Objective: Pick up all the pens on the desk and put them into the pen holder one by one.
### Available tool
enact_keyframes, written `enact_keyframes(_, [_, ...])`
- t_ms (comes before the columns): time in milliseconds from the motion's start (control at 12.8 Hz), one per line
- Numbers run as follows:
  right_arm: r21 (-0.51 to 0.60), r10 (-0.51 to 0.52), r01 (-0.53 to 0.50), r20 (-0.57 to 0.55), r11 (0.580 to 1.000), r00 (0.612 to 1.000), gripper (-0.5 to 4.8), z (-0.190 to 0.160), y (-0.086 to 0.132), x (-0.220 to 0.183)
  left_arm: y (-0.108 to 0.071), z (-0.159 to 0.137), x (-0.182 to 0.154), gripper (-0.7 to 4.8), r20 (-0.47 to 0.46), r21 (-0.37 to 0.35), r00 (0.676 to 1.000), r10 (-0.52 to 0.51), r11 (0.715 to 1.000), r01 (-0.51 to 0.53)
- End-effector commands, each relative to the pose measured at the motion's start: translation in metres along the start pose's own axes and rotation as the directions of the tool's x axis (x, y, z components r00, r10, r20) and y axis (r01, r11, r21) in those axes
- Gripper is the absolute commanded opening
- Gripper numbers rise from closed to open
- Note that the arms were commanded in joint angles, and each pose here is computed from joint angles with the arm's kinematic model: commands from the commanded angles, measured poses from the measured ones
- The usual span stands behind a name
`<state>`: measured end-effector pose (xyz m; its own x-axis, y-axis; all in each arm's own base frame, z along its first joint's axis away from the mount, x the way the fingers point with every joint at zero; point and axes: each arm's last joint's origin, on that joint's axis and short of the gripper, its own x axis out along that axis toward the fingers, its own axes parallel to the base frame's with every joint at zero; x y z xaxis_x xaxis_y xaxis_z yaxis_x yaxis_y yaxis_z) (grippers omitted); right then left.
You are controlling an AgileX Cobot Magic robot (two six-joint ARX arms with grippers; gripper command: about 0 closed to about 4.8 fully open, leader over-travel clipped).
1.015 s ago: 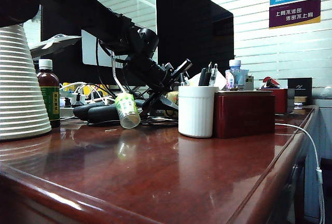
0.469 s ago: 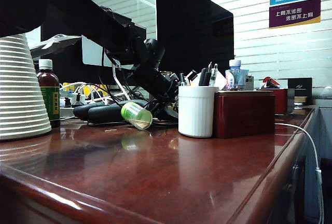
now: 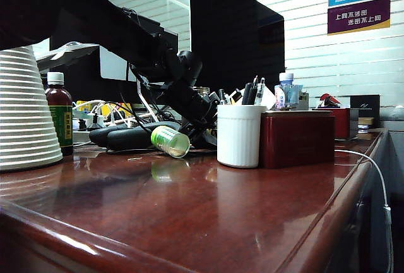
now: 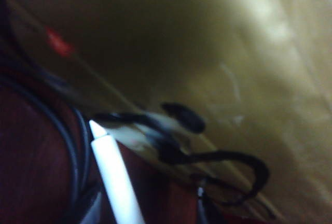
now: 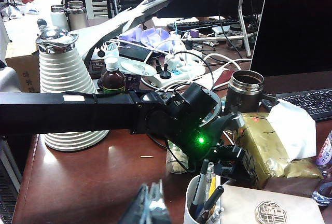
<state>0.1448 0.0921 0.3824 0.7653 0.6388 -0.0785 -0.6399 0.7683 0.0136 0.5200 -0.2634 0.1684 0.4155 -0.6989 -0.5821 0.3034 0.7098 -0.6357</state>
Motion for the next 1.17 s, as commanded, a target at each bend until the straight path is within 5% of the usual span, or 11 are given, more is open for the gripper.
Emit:
enact_keyframes(78, [-0.009, 0.004, -0.004, 0.040, 1.000, 0.999, -0.05, 0.005, 0.000, -0.001, 0.008, -0.006, 0.005, 0.73, -0.031, 0.046, 0.999, 0.043, 0.998, -0.042])
enact_keyframes(1171, [-0.010, 0.004, -0.004, 0.044, 1.000, 0.999, -0.06, 0.005, 0.000, -0.001, -0.015, 0.019, -0.019, 0.20, 0.094, 0.118, 0.995, -0.043, 0.992, 0.032])
